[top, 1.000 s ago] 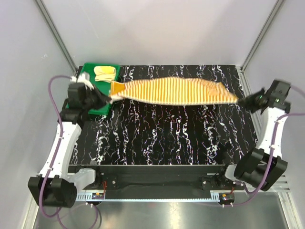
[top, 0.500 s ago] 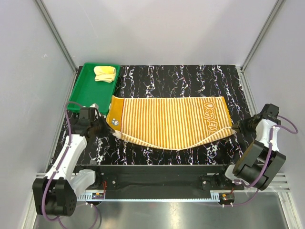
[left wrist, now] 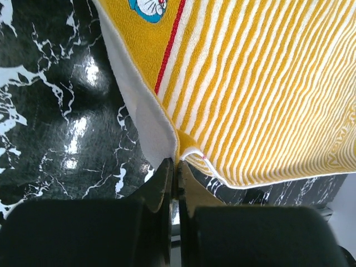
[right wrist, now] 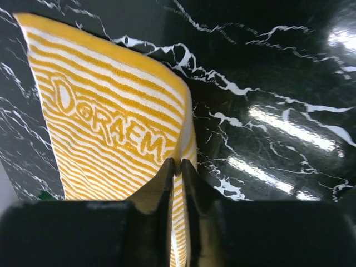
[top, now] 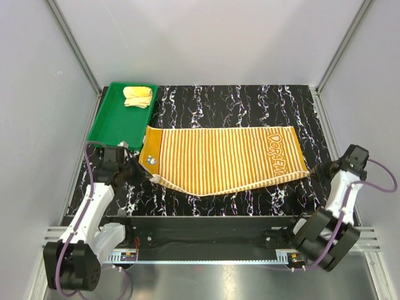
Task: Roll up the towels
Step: Flatten the towel
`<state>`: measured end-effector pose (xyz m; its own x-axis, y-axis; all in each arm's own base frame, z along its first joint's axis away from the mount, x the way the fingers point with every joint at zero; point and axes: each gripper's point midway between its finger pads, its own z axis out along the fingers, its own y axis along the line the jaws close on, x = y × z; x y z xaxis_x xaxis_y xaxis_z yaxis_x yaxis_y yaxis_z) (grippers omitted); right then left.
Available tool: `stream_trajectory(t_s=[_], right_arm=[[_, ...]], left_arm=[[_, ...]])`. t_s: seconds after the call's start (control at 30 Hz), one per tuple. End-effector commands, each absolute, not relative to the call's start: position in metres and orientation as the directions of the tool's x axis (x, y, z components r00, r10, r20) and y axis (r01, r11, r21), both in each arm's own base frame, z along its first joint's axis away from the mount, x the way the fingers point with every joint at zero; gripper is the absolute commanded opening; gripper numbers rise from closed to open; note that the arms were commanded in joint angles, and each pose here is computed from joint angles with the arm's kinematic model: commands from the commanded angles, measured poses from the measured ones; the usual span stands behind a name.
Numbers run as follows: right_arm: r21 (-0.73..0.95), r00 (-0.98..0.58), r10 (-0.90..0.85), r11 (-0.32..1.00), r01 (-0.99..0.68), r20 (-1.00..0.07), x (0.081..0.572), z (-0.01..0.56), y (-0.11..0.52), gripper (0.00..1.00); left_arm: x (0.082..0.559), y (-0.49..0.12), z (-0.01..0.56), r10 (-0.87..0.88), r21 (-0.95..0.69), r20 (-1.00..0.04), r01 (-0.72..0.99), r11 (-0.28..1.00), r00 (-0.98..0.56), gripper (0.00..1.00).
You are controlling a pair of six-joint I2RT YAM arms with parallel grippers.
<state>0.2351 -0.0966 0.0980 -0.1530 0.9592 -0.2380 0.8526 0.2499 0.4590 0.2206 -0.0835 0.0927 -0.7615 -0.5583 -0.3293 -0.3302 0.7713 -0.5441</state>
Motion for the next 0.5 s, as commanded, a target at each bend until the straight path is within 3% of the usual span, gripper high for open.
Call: stream_trajectory(t_s=[0.0, 0.03, 0.07, 0.13, 0.17, 0.2, 0.27, 0.33, 0.47], right_arm=[[0.484, -0.017, 0.945, 0.182, 0.856, -0.326, 0.22, 0.115, -0.114, 0.18], [0.493, -0.005, 0.944, 0.178, 0.851, -0.331, 0.218, 0.116, -0.113, 0.37], [0.514, 0.012, 0.937, 0.181, 0.839, -0.35, 0.217, 0.124, -0.113, 0.39], [0.525, 0.02, 0.933, 0.184, 0.831, -0.358, 0.214, 0.127, -0.11, 0.51], [0.524, 0.016, 0.937, 0.181, 0.832, -0.35, 0.211, 0.127, -0.106, 0.72], [0.525, 0.014, 0.938, 0.183, 0.831, -0.348, 0.208, 0.128, -0.103, 0.8], [0.519, 0.005, 0.942, 0.18, 0.836, -0.335, 0.201, 0.125, -0.096, 0.92], [0.526, 0.004, 0.943, 0.181, 0.831, -0.331, 0.198, 0.125, -0.092, 0.94], [0.622, -0.029, 0.949, 0.229, 0.748, -0.314, 0.21, 0.149, -0.077, 0.9]], left_arm=[[0.22, -0.094, 0.109, -0.595, -0.627, -0.319, -0.307, 0.717, -0.738, 0.05], [0.214, -0.096, 0.111, -0.61, -0.637, -0.29, -0.327, 0.698, -0.737, 0.05], [0.21, -0.096, 0.114, -0.616, -0.639, -0.288, -0.332, 0.694, -0.733, 0.06], [0.206, -0.091, 0.132, -0.633, -0.641, -0.332, -0.326, 0.695, -0.699, 0.25], [0.196, -0.088, 0.132, -0.634, -0.622, -0.323, -0.348, 0.702, -0.702, 0.27], [0.193, -0.085, 0.145, -0.637, -0.628, -0.358, -0.328, 0.705, -0.683, 0.28], [0.178, -0.081, 0.145, -0.631, -0.602, -0.355, -0.348, 0.719, -0.69, 0.48], [0.166, -0.079, 0.15, -0.618, -0.594, -0.37, -0.336, 0.731, -0.693, 0.68], [0.164, -0.072, 0.159, -0.61, -0.585, -0.445, -0.302, 0.753, -0.656, 0.83]])
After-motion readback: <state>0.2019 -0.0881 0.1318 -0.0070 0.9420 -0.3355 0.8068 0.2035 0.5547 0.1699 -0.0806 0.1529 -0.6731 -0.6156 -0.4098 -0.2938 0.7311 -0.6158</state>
